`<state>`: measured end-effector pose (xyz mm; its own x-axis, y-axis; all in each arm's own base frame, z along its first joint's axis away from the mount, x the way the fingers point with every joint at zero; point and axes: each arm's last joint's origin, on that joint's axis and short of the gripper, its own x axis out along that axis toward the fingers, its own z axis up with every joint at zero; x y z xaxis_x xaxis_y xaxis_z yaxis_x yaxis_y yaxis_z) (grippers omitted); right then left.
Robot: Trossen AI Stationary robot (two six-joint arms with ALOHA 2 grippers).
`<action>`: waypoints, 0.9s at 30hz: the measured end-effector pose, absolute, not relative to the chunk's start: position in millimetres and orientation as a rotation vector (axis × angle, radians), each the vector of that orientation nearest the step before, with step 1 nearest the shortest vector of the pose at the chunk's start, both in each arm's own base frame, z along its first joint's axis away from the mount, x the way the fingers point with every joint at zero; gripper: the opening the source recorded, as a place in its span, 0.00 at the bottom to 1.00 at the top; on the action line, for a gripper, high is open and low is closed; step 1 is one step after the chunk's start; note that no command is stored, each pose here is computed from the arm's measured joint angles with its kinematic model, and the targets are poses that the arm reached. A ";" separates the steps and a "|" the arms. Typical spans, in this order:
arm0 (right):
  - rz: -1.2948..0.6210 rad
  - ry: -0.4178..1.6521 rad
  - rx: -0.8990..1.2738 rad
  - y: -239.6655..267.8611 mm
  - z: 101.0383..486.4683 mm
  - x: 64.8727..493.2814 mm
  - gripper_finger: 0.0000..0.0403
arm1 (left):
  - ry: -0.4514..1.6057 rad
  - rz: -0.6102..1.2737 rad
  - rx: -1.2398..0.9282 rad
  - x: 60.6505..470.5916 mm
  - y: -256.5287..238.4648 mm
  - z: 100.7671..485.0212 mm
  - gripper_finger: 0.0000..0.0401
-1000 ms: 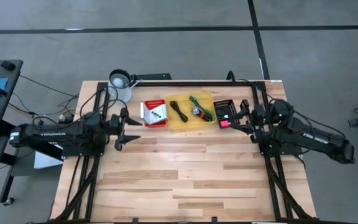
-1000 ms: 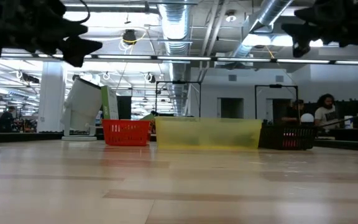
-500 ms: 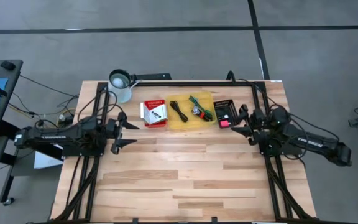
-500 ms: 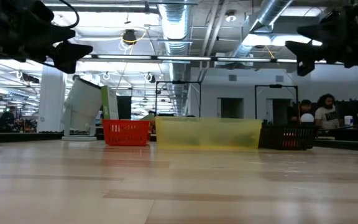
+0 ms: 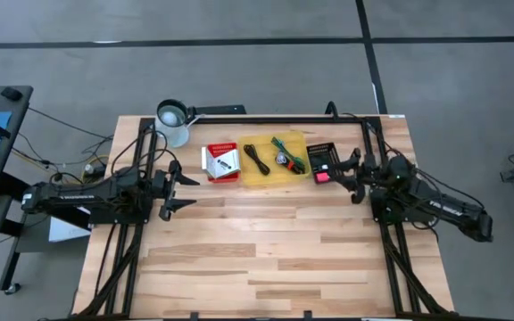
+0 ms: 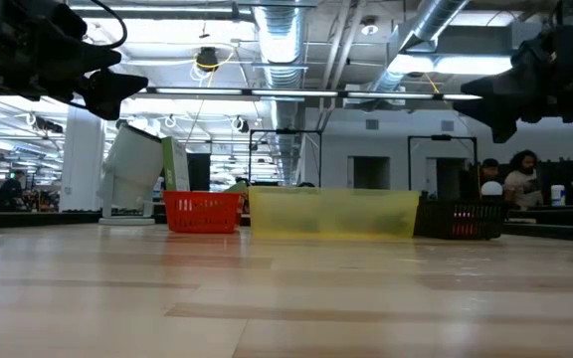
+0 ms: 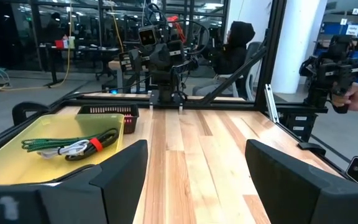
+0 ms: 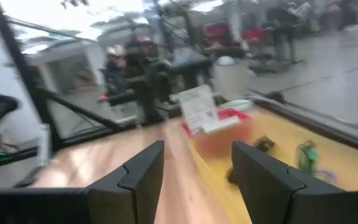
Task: Pick and place items into bin
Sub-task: Return to Home Position
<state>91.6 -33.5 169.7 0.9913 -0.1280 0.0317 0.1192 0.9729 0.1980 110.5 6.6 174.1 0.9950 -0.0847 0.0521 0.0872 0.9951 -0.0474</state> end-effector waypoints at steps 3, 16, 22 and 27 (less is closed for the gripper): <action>-0.141 -0.038 0.208 -31.6 168.9 92.8 0.45 | -0.048 -0.085 -0.051 110.5 6.7 174.0 0.65; -0.168 0.048 0.229 -25.8 161.3 99.5 0.45 | 0.012 -0.057 -0.100 110.8 7.5 168.0 0.65; -0.147 0.058 0.231 -23.8 160.7 100.5 0.45 | 0.089 -0.054 -0.080 110.4 7.4 160.5 0.65; -0.149 0.057 0.232 -23.9 160.7 100.4 0.45 | 0.152 -0.055 -0.044 109.7 7.4 154.3 0.65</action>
